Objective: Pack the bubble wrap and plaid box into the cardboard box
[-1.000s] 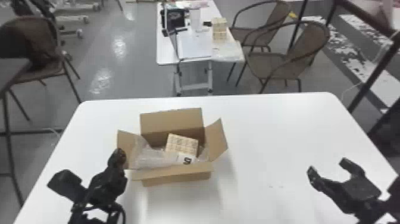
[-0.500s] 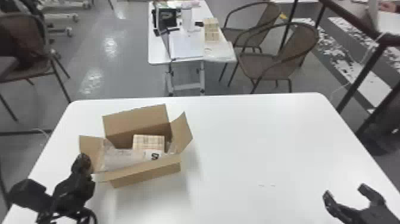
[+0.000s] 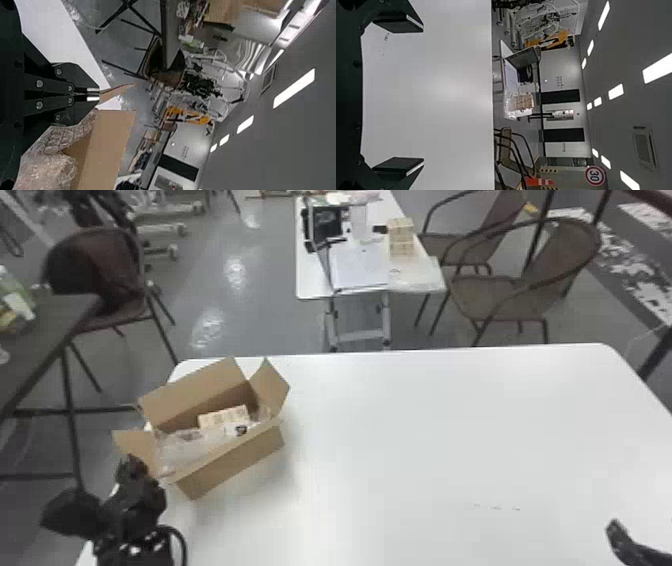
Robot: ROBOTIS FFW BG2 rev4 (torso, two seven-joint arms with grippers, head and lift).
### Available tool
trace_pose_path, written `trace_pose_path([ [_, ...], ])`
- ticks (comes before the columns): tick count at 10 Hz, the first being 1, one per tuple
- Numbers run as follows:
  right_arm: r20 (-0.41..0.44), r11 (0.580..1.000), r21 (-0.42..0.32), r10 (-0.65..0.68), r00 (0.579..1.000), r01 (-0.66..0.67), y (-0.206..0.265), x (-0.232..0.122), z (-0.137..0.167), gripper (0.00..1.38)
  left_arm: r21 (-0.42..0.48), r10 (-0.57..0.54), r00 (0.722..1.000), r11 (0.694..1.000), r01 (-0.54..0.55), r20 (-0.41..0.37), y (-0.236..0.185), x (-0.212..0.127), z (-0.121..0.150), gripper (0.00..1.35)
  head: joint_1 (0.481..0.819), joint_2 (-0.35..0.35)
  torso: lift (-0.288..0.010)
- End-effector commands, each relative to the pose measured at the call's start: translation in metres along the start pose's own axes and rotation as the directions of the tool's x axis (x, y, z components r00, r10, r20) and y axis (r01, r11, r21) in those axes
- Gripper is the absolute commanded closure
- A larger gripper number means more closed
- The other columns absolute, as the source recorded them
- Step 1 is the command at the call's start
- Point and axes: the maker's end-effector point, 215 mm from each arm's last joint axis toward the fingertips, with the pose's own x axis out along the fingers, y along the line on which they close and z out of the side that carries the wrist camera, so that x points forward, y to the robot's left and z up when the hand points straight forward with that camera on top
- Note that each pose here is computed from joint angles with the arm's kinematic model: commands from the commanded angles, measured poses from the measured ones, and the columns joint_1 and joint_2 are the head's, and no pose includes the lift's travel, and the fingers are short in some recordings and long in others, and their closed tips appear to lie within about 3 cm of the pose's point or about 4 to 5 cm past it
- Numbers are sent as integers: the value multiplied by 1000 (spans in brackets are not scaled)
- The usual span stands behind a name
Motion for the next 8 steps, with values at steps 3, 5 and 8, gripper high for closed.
trace_pose_path([
  [3, -1, 1000, -4, 16, 1000, -16, 2, 10, 1, 117, 10, 124, 991, 992, -125, 53, 54, 21, 24, 1194, 695, 243, -44],
  [5, -1, 1000, 5, 21, 1000, -21, 3, 14, 0, 117, -6, 164, 984, 986, -164, 63, 67, 17, 26, 1067, 695, 271, -44],
  [8, -2, 1000, 1, 29, 1000, -29, 6, 14, 1, 117, -56, 104, 981, 994, -96, 161, 47, -1, 54, 117, 695, 281, -44],
])
